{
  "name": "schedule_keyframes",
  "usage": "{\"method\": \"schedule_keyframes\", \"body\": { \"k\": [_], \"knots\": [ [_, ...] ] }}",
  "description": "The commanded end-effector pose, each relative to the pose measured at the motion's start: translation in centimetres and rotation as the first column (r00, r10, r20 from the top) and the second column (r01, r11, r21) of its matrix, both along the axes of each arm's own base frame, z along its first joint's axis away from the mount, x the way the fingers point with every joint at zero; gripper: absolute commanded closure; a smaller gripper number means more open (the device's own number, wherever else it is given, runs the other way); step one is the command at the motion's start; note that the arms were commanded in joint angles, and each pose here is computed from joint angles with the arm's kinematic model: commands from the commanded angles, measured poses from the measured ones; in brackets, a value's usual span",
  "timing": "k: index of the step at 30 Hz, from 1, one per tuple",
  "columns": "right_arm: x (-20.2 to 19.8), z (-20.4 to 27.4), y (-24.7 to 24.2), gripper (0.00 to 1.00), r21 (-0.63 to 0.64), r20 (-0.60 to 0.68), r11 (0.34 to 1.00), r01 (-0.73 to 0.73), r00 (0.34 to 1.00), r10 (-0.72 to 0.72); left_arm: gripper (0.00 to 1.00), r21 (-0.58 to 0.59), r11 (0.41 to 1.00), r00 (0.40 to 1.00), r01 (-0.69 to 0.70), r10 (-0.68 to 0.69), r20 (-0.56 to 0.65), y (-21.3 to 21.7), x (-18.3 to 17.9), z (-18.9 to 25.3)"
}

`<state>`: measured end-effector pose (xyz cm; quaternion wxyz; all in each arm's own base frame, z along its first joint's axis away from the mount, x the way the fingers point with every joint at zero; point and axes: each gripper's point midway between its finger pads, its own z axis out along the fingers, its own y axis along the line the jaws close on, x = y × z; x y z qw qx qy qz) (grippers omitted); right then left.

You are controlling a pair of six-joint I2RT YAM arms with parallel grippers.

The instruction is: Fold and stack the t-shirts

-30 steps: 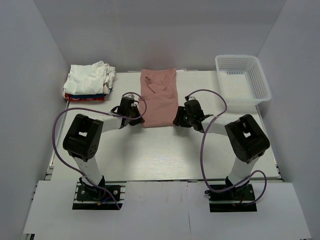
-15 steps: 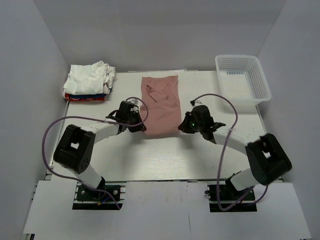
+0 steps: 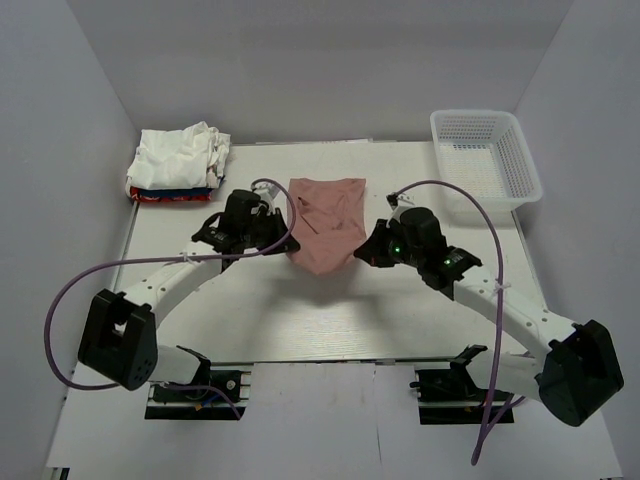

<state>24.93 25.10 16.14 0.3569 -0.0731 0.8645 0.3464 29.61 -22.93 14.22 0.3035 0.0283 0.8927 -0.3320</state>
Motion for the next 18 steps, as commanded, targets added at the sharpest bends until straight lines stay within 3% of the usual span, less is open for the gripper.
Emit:
{"method": "schedule_keyframes", "body": {
  "k": [1, 4, 11, 18],
  "knots": [
    [2.4, 3.9, -0.1, 1.0, 0.029, 0.057, 0.996, 0.086, 0.994, -0.088, 1.0, -0.043, 0.999, 0.997, 0.01, -0.007, 0.077, -0.7, 2.1, 3.2],
    [4.6, 4.7, -0.9, 1.0, 0.005, 0.081, 0.983, 0.184, 0.98, -0.183, 1.0, -0.064, 0.998, 0.986, -0.017, 0.027, 0.165, -1.4, 5.0, 5.9],
    [9.7, 7.8, -2.1, 1.0, -0.012, 0.13, 0.944, 0.329, 0.937, -0.325, 1.0, 0.019, 0.994, 0.98, -0.103, 0.098, 0.174, -1.1, 10.2, 6.6],
    [14.5, 8.6, -2.4, 1.0, -0.021, 0.151, 0.93, 0.368, 0.92, -0.361, 1.0, 0.056, 0.983, 0.972, -0.174, 0.163, 0.167, 0.0, 15.2, 6.2]
  ]
}}
